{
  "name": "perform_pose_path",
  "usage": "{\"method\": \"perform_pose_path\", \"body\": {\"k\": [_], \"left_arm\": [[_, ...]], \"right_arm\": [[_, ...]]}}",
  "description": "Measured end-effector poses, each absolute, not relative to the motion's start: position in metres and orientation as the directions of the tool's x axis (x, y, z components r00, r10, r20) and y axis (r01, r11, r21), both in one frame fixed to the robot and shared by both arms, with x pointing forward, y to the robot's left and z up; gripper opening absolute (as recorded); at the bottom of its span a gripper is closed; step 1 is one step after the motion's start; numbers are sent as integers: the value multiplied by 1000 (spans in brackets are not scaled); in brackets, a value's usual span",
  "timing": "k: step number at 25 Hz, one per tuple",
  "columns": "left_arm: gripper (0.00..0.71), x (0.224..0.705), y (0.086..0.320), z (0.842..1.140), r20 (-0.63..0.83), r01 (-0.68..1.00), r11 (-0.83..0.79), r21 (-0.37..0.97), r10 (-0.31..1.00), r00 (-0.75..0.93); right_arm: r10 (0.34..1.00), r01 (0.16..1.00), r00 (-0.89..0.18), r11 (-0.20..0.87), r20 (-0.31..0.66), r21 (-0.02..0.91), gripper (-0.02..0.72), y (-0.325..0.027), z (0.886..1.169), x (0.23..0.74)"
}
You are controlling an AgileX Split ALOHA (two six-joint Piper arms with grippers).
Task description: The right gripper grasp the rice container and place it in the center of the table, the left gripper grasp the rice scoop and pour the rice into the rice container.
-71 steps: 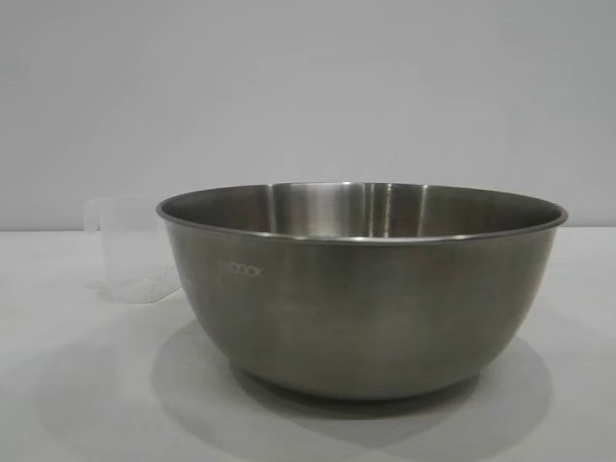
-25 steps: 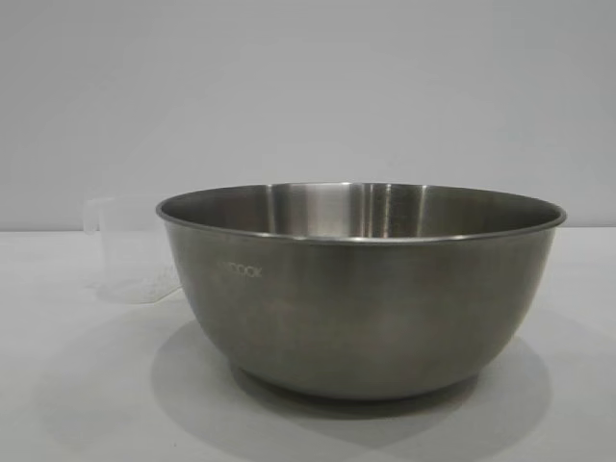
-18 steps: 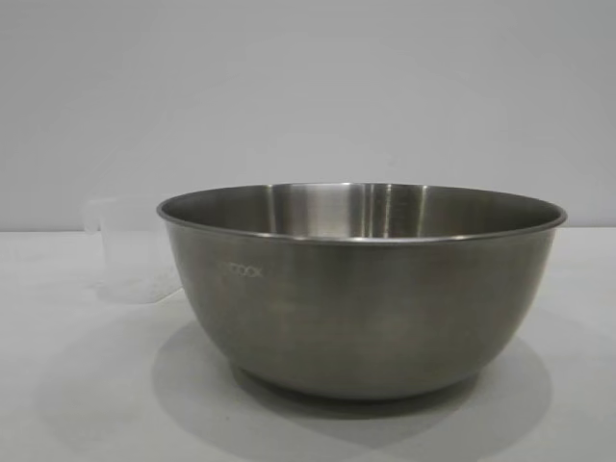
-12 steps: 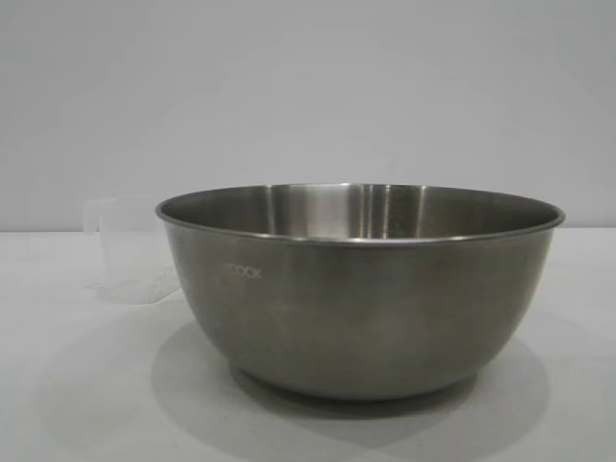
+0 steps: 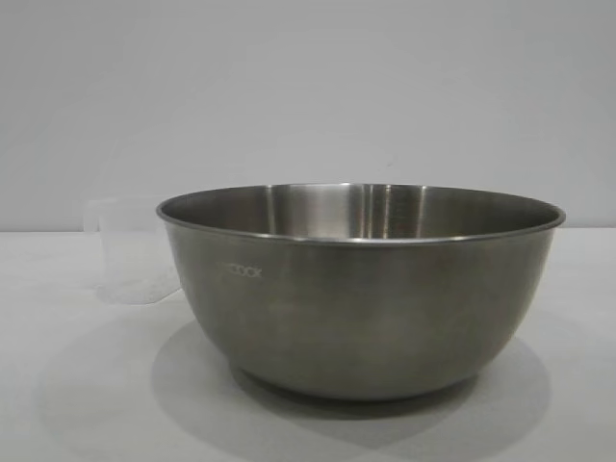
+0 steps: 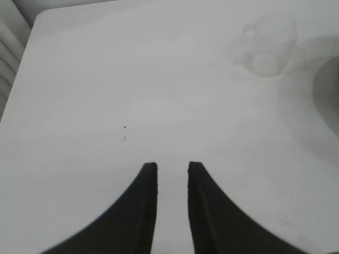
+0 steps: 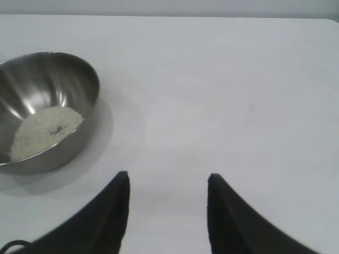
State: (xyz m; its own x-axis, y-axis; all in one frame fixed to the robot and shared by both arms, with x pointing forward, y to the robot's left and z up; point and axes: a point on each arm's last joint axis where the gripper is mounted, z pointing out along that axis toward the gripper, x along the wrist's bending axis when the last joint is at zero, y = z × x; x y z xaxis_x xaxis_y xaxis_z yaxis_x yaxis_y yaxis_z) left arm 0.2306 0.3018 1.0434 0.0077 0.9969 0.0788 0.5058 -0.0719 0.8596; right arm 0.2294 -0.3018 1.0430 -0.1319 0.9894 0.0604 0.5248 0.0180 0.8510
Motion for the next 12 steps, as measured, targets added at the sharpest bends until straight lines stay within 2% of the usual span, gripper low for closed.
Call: {"method": "perform_pose_path", "body": {"k": [5, 12], "left_arm": [[103, 231, 302, 1043, 79, 507, -62, 860, 997, -12], [103, 231, 301, 1043, 79, 508, -53, 860, 996, -29]], "right_arm": [[995, 525, -77, -11, 60, 851, 287, -301, 1043, 229], [997, 525, -57, -21, 60, 851, 287, -301, 1043, 229]]}}
